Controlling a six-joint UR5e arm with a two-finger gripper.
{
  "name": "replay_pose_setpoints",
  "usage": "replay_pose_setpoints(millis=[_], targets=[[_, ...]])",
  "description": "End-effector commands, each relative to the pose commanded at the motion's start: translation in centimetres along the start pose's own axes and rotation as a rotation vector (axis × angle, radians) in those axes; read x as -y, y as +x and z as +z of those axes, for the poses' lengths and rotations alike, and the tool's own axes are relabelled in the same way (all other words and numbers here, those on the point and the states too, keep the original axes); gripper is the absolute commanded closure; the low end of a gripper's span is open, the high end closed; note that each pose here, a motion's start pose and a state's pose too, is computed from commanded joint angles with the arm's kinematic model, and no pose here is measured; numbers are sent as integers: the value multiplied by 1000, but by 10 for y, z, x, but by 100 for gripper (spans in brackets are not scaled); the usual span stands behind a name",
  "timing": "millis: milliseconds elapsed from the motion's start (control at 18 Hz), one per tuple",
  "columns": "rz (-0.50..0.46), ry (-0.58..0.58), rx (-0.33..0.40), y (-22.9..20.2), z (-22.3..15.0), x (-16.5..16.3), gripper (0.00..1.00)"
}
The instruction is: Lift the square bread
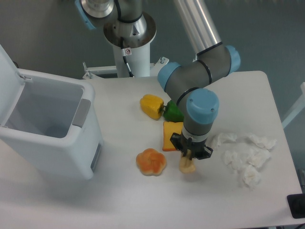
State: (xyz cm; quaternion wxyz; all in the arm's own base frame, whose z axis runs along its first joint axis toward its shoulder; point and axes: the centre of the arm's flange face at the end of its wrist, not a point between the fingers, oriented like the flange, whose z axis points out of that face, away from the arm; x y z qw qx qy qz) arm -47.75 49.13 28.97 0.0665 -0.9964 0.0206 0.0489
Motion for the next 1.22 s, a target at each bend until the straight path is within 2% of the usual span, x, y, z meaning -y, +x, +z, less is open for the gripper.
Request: replay_pose_setpoints(millis=[222, 333, 778, 1000, 1222], targets=[[48, 15, 35, -14, -19, -4, 70], [32, 22, 52, -26, -32, -18, 70], [118, 39, 122, -45, -73, -18, 60], [185, 21, 110, -46, -89, -29, 54], [196, 3, 124, -45, -98, -31, 54]])
